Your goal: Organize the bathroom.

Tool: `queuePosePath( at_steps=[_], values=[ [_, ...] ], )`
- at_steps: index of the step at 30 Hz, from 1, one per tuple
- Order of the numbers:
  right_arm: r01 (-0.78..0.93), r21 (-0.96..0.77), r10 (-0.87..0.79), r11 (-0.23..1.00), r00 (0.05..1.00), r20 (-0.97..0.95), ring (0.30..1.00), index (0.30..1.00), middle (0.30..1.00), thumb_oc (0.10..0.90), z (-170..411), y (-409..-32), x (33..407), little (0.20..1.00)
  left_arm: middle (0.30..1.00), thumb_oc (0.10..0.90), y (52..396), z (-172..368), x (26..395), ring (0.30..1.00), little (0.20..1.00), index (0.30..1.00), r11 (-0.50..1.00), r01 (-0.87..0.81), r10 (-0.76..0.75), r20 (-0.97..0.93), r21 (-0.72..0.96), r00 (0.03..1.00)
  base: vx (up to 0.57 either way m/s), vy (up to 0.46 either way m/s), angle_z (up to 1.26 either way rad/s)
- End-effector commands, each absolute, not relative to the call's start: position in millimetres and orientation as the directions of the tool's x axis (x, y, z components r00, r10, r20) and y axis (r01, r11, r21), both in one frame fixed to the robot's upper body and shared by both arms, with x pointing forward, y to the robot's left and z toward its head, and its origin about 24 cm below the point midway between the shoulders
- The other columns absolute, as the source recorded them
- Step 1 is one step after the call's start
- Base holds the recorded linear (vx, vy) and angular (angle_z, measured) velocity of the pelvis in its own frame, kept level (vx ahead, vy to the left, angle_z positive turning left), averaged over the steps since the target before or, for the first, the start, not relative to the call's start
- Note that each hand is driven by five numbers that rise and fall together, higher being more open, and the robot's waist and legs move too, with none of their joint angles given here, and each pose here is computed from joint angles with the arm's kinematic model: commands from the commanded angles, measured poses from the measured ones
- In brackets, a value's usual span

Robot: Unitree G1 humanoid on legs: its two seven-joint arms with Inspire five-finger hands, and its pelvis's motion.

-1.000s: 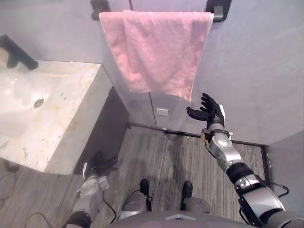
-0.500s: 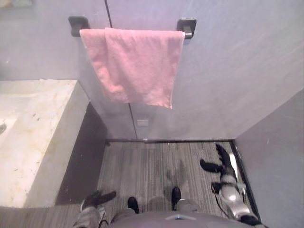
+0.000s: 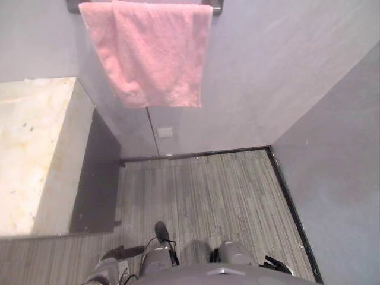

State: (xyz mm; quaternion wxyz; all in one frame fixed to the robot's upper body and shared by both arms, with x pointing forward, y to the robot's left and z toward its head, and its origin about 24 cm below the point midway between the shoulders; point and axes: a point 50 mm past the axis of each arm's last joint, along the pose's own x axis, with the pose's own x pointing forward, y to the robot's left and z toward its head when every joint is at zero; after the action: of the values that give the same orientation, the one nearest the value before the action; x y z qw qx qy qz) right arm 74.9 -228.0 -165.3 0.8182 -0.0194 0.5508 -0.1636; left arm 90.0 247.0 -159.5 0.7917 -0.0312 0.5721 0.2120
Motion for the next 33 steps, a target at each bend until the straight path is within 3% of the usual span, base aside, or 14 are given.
queuePosePath(
  at_steps=[1,5,8,15,16,20,26,33],
  values=[
    [0.198,-0.132,-0.223,0.971,0.563,-0.796,0.9,0.9,0.9,0.8,-143,-221,149,0.9,0.9,0.8,248,-157,103,0.9,0.9,0.9,0.922,-0.32,0.307,-0.915,0.218,0.262,-0.5,-0.217,-0.16],
    [0.11,-0.138,-0.176,0.984,0.607,-0.775,0.9,0.9,0.9,0.8,-135,-220,168,0.9,0.9,0.8,249,-155,108,0.9,0.9,0.9,0.932,-0.264,0.32,-0.904,0.247,0.284,-0.61,-0.203,0.24],
    [0.148,-0.123,-0.187,0.981,0.6,-0.778,0.9,0.9,0.9,0.8,-133,-225,171,0.9,0.9,0.8,247,-155,111,0.9,0.9,0.9,0.936,-0.247,0.318,-0.903,0.25,0.289,-0.56,-0.073,0.65],
    [0.154,-0.158,-0.215,0.975,0.502,-0.838,0.9,0.9,0.9,0.8,-142,-236,152,0.9,0.9,0.8,250,-158,90,0.9,0.9,0.9,0.92,-0.323,0.322,-0.895,0.22,0.308,-0.56,0.063,0.56],
    [0.168,-0.17,-0.226,0.971,0.414,-0.882,0.9,0.9,0.9,0.8,-150,-238,130,0.9,0.9,0.8,255,-158,83,0.9,0.9,0.9,0.913,-0.341,0.334,-0.891,0.224,0.308,-0.58,0.202,0.7],
    [0.194,-0.163,-0.225,0.967,0.362,-0.905,0.9,0.9,0.9,0.8,-156,-238,107,0.9,0.9,0.8,256,-156,88,0.9,0.9,0.9,0.901,-0.377,0.347,-0.881,0.216,0.323,-0.56,0.316,0.65],
    [0.227,-0.19,-0.272,0.955,0.418,-0.867,0.9,0.9,0.9,0.8,-151,-247,114,0.9,0.9,0.8,257,-147,123,0.9,0.9,0.9,0.929,-0.296,0.332,-0.85,0.22,0.409,-0.52,0.501,0.72],
    [0.178,-0.158,-0.224,0.971,0.455,-0.862,0.9,0.9,0.9,0.8,-151,-238,123,0.9,0.9,0.8,273,-142,122,0.9,0.9,0.9,0.908,-0.311,0.392,-0.836,0.283,0.385,-0.32,0.294,0.81]
  ],
)
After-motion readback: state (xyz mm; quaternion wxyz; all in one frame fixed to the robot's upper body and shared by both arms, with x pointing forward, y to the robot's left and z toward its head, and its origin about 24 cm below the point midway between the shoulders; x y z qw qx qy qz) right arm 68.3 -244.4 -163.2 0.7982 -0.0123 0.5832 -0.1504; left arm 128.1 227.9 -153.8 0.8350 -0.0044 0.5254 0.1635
